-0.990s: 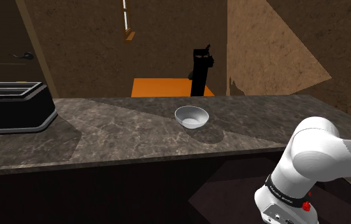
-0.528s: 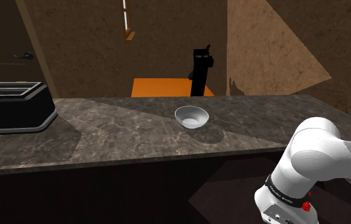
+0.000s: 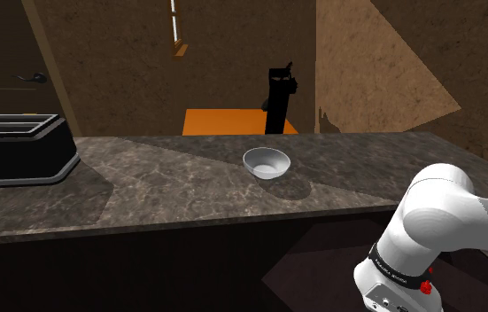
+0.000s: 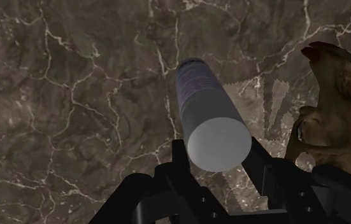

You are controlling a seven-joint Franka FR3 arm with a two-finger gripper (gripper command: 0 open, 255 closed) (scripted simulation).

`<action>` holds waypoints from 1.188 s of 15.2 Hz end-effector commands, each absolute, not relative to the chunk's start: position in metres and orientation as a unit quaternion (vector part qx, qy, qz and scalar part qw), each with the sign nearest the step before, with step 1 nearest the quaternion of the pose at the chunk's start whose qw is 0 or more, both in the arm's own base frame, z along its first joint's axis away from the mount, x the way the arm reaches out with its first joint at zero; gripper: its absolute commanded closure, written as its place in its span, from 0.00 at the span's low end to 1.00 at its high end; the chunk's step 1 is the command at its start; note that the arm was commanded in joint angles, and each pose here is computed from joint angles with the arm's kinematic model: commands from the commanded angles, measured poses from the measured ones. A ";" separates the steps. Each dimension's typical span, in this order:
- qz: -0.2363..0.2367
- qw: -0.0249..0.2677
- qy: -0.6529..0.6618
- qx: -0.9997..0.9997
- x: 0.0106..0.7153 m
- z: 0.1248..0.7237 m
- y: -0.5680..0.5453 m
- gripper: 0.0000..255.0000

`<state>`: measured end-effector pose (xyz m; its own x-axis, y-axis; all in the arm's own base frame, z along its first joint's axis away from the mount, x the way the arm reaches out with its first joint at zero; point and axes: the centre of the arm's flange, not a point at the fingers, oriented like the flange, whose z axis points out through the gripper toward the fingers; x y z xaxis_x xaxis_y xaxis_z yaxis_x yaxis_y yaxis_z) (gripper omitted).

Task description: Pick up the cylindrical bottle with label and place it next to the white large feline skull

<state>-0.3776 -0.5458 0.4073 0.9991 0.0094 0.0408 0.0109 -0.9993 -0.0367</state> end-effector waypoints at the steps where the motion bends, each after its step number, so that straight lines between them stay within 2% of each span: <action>1: -0.020 0.018 -0.005 -1.000 -0.377 0.407 -0.546 1.00; 5: -0.020 0.018 -0.005 -1.000 -0.377 0.407 -0.546 1.00; 6: -0.020 0.018 -0.005 -1.000 -0.377 0.407 -0.546 0.00; 11: -0.020 0.018 -0.005 -1.000 -0.377 0.407 -0.546 0.00; 15: -0.020 0.018 -0.005 -1.000 -0.379 0.457 -0.548 0.00; 18: -0.020 0.018 -0.005 -1.000 -0.379 0.457 -0.548 0.00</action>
